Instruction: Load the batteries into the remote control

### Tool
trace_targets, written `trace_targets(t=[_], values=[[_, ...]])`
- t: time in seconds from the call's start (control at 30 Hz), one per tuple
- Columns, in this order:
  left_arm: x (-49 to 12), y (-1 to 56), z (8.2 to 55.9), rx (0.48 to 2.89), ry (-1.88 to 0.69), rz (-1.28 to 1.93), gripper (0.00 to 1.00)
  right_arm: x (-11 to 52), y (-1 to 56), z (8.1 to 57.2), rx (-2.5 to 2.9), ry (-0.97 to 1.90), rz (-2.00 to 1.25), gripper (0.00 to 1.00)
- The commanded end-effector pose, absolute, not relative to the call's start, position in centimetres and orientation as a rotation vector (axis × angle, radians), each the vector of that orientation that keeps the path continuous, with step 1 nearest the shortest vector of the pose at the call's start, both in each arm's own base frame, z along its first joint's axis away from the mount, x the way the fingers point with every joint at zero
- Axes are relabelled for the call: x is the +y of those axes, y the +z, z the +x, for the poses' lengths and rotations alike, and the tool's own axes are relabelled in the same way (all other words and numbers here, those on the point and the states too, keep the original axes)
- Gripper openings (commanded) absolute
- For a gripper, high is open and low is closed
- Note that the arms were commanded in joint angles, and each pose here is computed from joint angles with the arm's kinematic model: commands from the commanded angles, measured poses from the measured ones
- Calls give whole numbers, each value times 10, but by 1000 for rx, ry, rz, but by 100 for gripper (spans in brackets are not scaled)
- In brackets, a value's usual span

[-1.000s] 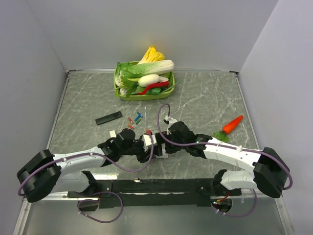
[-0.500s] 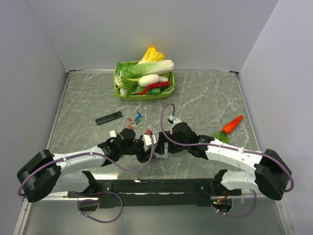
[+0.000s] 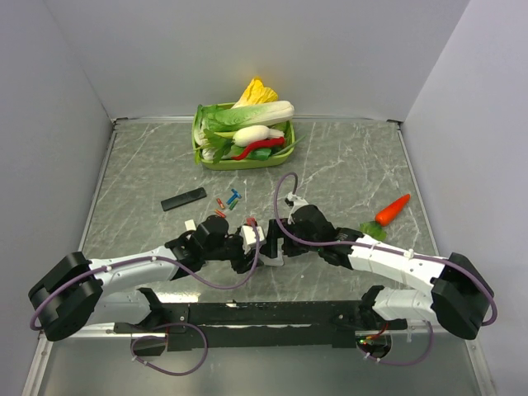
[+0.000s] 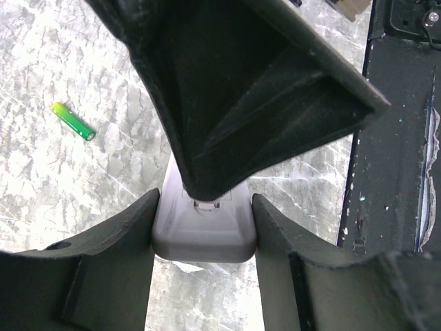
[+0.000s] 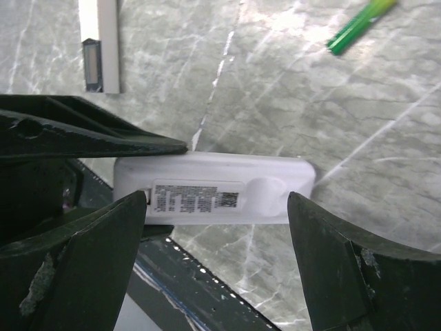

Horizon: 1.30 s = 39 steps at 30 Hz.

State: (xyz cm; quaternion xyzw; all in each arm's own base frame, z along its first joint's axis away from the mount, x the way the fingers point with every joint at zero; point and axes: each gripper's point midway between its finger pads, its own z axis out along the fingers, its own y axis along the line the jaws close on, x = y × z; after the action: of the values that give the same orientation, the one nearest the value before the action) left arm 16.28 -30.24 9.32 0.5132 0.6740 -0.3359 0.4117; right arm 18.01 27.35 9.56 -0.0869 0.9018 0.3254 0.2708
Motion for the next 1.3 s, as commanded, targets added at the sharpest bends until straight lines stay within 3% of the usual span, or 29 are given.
trace_targets(t=[0.0, 0.9, 1.27], values=[[-316, 115, 167, 1620, -877, 1288, 1, 286, 105, 182, 2396, 949, -261, 90], [-317, 113, 167, 1633, -880, 1294, 1, 296, 109, 175, 2402, 1002, -319, 90], [-318, 119, 170, 1623, -870, 1294, 1, 285, 68, 165, 2580, 822, -398, 90]])
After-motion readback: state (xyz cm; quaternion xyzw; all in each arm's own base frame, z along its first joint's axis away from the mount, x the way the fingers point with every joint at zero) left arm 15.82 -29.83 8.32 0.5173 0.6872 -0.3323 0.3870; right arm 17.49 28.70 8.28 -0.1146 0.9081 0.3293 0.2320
